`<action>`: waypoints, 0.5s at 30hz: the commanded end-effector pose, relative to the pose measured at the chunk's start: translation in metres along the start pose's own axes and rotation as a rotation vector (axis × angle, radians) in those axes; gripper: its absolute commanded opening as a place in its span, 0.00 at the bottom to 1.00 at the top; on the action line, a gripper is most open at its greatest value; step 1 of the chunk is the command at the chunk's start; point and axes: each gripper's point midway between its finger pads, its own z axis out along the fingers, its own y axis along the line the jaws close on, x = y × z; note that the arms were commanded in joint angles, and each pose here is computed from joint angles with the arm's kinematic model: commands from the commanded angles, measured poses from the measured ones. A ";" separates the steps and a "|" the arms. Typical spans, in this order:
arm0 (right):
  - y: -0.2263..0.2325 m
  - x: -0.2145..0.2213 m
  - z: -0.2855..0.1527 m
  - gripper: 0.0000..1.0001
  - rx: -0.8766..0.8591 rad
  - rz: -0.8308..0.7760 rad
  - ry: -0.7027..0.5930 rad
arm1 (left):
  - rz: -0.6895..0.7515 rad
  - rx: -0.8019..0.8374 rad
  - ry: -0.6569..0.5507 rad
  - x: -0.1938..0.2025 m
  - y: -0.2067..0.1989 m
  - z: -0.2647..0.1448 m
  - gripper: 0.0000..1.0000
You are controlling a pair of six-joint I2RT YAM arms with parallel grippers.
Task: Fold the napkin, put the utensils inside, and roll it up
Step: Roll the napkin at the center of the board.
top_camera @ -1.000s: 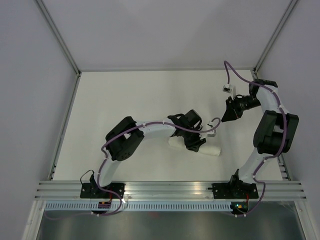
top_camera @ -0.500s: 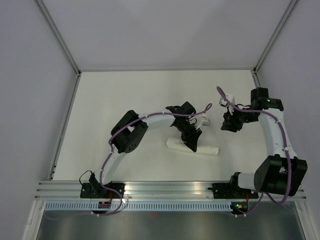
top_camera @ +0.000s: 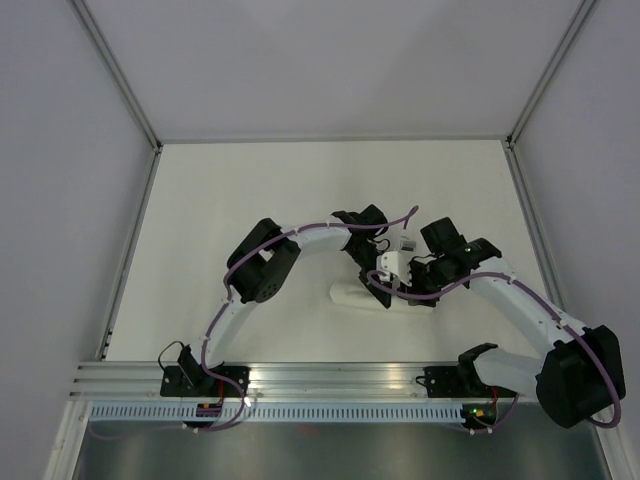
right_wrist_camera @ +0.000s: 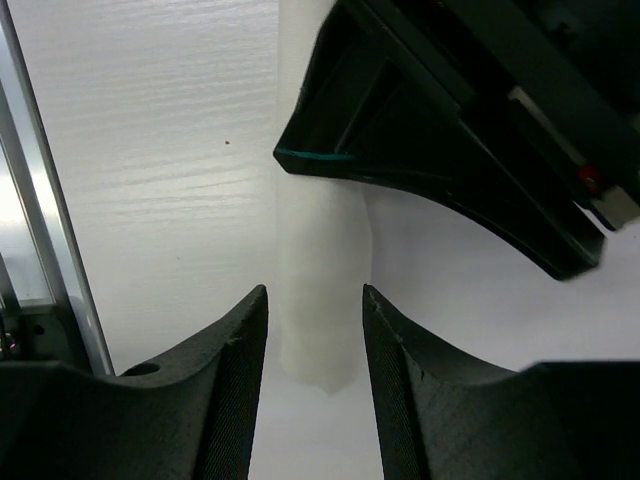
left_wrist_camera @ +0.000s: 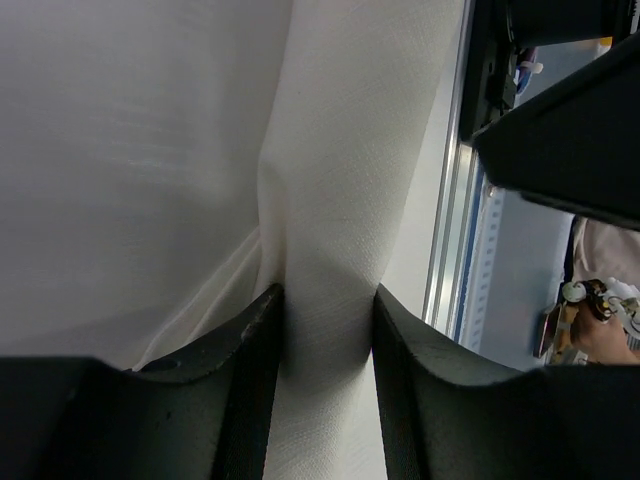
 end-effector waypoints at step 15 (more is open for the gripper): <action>0.008 -0.003 0.065 0.51 0.060 -0.089 0.117 | -0.140 0.002 0.072 0.030 0.019 0.011 0.47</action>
